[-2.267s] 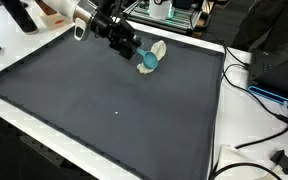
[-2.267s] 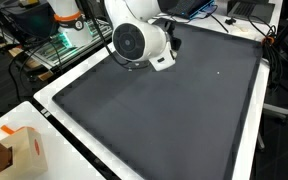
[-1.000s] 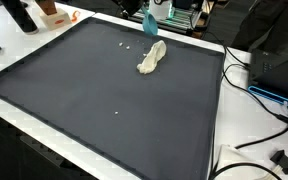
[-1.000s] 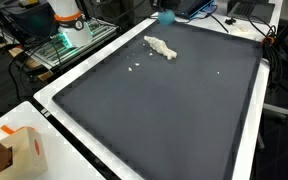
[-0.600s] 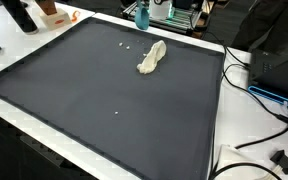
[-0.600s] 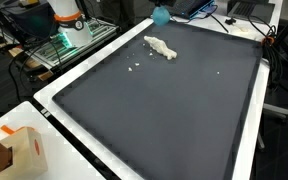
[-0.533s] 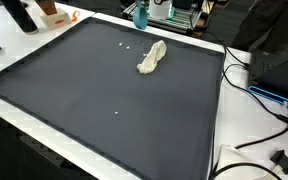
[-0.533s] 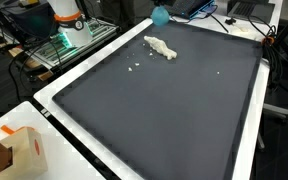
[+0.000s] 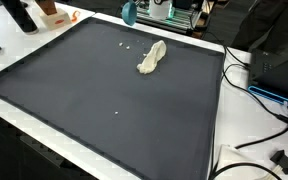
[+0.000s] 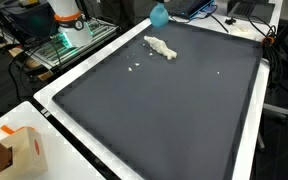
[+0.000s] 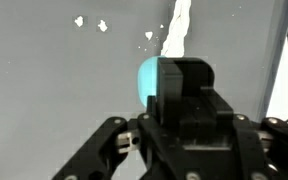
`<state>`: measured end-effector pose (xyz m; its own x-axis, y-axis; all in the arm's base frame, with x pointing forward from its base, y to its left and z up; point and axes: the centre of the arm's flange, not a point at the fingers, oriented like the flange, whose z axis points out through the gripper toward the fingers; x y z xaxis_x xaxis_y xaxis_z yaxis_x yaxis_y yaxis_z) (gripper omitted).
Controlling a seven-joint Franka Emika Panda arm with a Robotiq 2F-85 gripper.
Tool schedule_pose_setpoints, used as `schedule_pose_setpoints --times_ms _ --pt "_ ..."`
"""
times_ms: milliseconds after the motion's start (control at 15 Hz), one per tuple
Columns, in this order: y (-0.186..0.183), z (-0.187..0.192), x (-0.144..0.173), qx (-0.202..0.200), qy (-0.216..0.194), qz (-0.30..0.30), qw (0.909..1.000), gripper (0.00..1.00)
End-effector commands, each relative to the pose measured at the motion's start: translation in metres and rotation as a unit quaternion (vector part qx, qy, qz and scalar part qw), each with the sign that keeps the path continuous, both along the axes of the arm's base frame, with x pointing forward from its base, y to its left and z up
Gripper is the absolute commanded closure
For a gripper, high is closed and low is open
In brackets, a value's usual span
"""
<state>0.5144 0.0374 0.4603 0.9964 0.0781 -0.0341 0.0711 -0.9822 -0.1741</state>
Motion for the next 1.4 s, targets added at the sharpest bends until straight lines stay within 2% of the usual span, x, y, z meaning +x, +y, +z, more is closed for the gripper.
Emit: schedule_pose_setpoints --times_ms 0,67,533,600,667,800,1000,1133,1333 --pt "0.002 0.003 -0.001 -0.013 -0.003 0.001 0.9999 0.75" --pt "0.004 0.005 -0.001 -0.016 -0.005 0.002 0.9999 0.5" --pt "0.003 0.003 0.0 -0.015 -0.003 0.001 0.9999 0.5" --pt "0.003 0.002 0.0 -0.015 -0.003 0.001 0.9999 0.75" --pt "0.01 -0.002 -0.002 -0.018 0.0 0.002 0.9998 0.75" --pt "0.023 -0.015 0.002 -0.059 0.026 -0.033 0.9974 0.75" --pt "0.041 -0.036 0.009 -0.125 0.039 -0.085 0.9877 0.75" --pt "0.05 -0.048 0.011 -0.168 0.046 -0.118 0.9776 0.75" --pt "0.058 -0.066 0.015 -0.227 0.046 -0.17 0.9577 0.75"
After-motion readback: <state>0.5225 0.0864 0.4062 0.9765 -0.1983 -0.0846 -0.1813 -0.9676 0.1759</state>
